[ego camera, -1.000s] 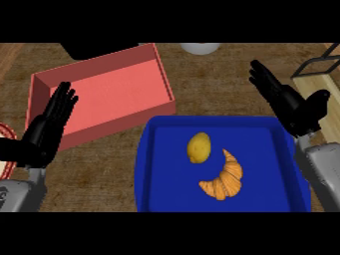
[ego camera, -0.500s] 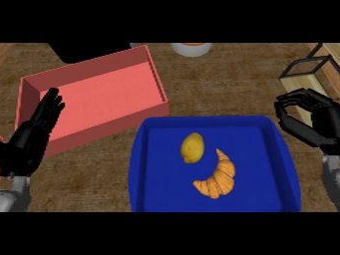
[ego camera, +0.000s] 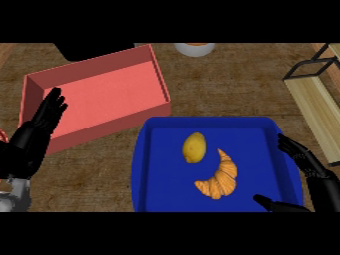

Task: Pick the croissant from the tray and place it in the tiered shelf

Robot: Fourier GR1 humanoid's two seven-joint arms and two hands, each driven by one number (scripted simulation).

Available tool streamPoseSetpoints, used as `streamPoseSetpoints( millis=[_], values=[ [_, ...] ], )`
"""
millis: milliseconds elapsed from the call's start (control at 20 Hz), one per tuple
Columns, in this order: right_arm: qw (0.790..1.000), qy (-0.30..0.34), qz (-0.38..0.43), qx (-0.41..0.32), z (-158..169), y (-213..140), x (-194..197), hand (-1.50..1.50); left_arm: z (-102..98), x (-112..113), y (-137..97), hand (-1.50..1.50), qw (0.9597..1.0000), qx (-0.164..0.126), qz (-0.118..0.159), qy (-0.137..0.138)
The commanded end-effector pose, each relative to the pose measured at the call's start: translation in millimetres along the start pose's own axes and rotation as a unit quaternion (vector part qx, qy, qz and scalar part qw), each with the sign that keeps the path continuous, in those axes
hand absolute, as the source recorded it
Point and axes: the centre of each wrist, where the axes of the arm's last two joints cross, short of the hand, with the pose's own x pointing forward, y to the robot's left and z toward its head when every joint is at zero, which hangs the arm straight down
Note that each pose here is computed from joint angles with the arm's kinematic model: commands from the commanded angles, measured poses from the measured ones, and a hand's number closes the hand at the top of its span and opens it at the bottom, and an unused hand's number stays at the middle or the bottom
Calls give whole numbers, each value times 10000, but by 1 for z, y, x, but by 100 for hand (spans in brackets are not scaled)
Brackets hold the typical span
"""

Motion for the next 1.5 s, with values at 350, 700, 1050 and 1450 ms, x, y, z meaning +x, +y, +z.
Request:
streamPoseSetpoints(
  millis=[350,700,1050,1450],
  values=[
    [9793,415,1934,419,28,-10,77,-150,7,2,-5,0,9998,-165,-50,68],
    [9700,999,2078,772,2,23,102,-150,0,11,-11,0,9999,-103,-16,6],
    [9341,1406,3087,1114,-8,54,86,-150,3,12,6,0,9999,-120,80,-36],
    [9240,1579,3280,1171,-23,97,99,-150,18,-1,-11,0,10000,-21,50,-45]
  ],
)
